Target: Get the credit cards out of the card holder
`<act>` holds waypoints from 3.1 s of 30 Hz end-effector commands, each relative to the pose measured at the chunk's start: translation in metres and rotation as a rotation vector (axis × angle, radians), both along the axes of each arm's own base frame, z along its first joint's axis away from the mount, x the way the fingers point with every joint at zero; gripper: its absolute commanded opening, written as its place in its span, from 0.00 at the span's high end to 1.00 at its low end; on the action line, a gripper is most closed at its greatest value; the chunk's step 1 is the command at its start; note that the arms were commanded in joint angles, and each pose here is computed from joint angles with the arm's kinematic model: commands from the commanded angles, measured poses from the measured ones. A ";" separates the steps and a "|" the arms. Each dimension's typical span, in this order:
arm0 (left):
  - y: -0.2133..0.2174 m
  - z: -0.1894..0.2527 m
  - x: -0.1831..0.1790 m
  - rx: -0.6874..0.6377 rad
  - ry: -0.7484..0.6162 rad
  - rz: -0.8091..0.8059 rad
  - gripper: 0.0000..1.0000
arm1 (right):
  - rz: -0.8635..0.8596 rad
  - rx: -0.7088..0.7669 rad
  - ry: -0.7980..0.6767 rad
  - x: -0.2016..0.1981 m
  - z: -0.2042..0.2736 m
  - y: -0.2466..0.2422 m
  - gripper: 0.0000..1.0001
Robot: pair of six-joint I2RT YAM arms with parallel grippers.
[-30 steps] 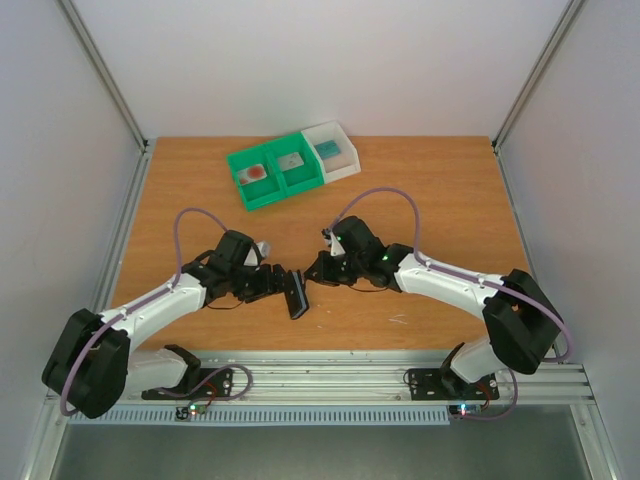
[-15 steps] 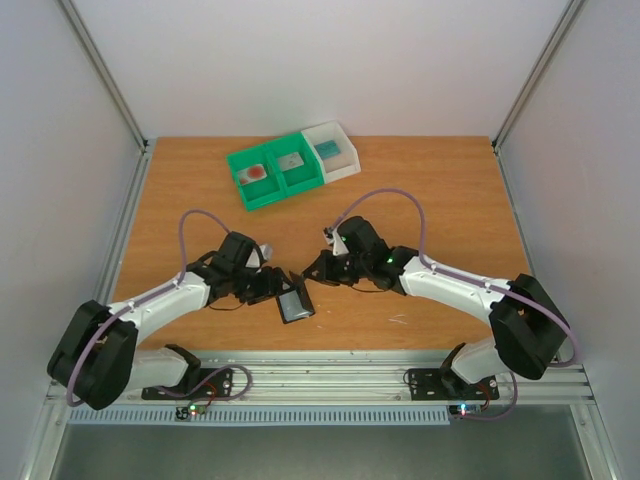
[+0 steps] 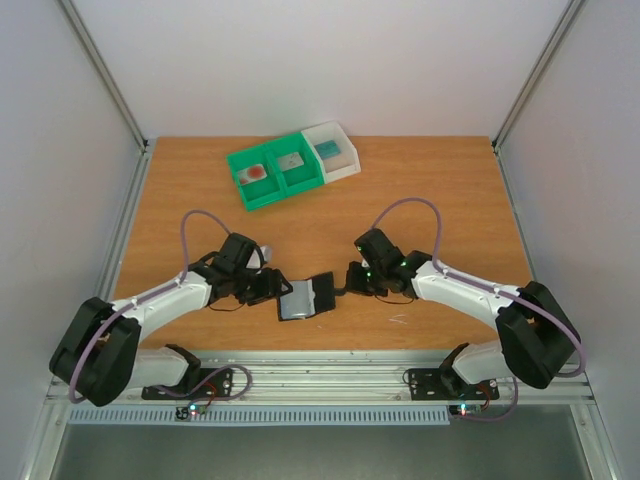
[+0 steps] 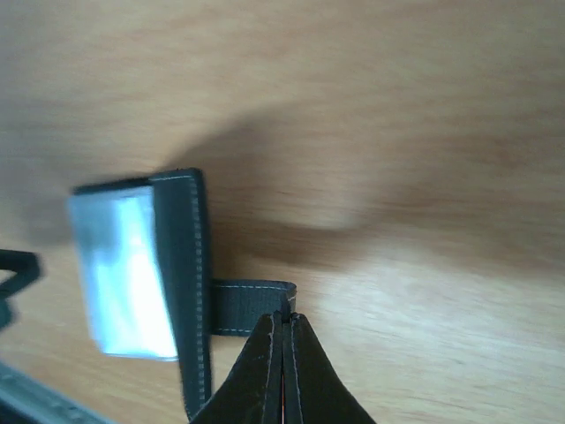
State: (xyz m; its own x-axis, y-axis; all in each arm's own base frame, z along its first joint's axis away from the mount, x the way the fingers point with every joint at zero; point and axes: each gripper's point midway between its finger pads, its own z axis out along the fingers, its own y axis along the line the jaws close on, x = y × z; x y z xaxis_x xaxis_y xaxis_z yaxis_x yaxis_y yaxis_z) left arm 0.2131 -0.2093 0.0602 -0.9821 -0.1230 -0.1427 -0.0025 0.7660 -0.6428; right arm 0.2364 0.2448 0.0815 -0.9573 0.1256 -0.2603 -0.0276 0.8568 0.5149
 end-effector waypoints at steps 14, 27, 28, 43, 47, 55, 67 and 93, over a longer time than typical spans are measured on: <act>-0.004 -0.018 0.006 0.003 0.013 -0.010 0.51 | -0.024 -0.180 0.033 -0.018 -0.021 -0.038 0.81; -0.018 -0.009 0.006 -0.098 0.023 -0.012 0.52 | 0.141 -0.039 -0.034 -0.026 0.026 0.037 0.71; -0.018 -0.009 0.006 -0.099 0.027 -0.010 0.52 | 0.147 -0.035 -0.034 -0.025 0.024 0.041 0.71; -0.025 0.006 0.005 -0.170 0.010 -0.023 0.39 | 0.110 -0.154 0.061 -0.022 -0.058 0.021 0.81; -0.028 0.008 0.007 -0.184 0.004 -0.029 0.37 | 0.098 -0.171 0.066 -0.021 -0.067 0.014 0.82; -0.019 0.001 0.008 -0.115 0.016 -0.005 0.47 | 0.074 -0.289 0.030 -0.008 -0.090 -0.008 0.84; -0.006 -0.006 0.010 -0.061 0.022 0.026 0.48 | 0.134 -0.198 0.008 -0.014 -0.041 0.030 0.76; 0.032 -0.031 0.002 -0.163 0.094 0.162 0.47 | 0.183 -0.419 0.025 -0.011 -0.040 0.081 0.33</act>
